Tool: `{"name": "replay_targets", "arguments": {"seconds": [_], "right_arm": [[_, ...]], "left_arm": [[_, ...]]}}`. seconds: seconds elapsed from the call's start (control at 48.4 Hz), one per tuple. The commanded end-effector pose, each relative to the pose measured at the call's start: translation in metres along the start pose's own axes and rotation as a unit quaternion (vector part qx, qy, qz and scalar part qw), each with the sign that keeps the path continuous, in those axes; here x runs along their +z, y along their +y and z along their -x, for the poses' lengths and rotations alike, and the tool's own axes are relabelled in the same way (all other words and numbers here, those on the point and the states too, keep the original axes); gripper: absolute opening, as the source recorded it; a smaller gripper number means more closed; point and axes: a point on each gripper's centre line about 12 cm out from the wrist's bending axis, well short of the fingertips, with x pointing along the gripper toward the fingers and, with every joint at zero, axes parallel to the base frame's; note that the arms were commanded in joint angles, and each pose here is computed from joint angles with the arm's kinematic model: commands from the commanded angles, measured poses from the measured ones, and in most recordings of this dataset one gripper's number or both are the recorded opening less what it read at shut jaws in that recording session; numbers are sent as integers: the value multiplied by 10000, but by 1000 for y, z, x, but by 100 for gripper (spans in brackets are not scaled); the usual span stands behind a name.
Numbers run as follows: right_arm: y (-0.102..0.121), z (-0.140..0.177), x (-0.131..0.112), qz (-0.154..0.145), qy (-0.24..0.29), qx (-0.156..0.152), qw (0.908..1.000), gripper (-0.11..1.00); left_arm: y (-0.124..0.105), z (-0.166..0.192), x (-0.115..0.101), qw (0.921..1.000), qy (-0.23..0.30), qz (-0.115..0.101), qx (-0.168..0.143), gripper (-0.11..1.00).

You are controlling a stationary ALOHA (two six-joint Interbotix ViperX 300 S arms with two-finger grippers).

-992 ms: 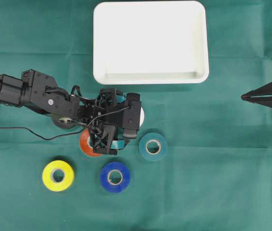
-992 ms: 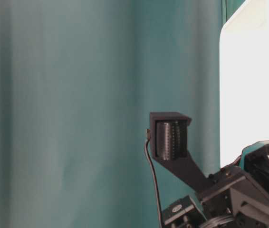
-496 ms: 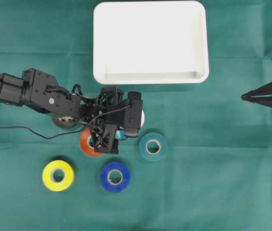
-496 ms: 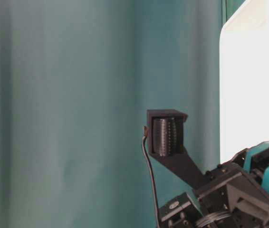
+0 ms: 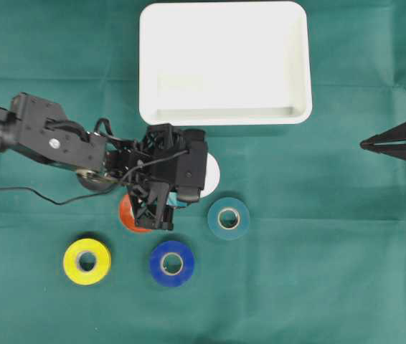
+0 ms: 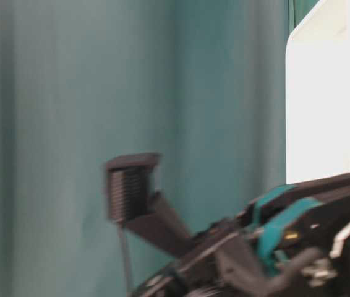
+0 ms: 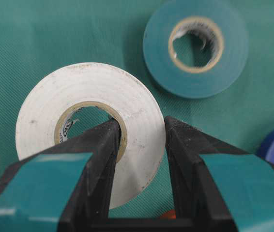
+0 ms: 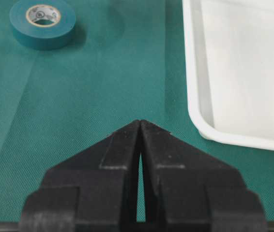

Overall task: Put the tape into the white case with the left arm.
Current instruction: 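Lower the left gripper into the white roll's hole and close, then lift the white roll and carry it into the white tray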

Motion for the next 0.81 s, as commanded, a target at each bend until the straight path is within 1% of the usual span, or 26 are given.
{"name": "replay_targets", "arguments": {"seconds": [0.0,0.145,0.269,0.413,0.475,0.579,0.682,0.785], "right_arm": [[0,-1,4,-10,-38,-7,10000,-9],[0,-1,4,0,-54,0,10000,-9],[0,-1,4,0,-54,0,10000,-9],[0,-1,4,-8,-46,0,10000,-9],[0,-1,4,-8,-54,0,10000,-9],[0,-1,4,-8,-54,0,10000,-9],[0,-1,4,-8,-46,0,10000,-9],[0,-1,4,-8,-46,0,10000,-9]], "left_arm": [[-1,21,23,9995,-329,-22,-15,27],[4,28,20,9999,-131,11,34,27],[15,28,13,9998,111,108,122,27],[37,30,6,9986,298,291,318,27],[48,31,5,9980,352,330,399,27],[62,33,4,9976,390,261,514,27],[78,37,4,9972,381,73,635,27],[94,39,0,9962,428,-23,761,27]]}}
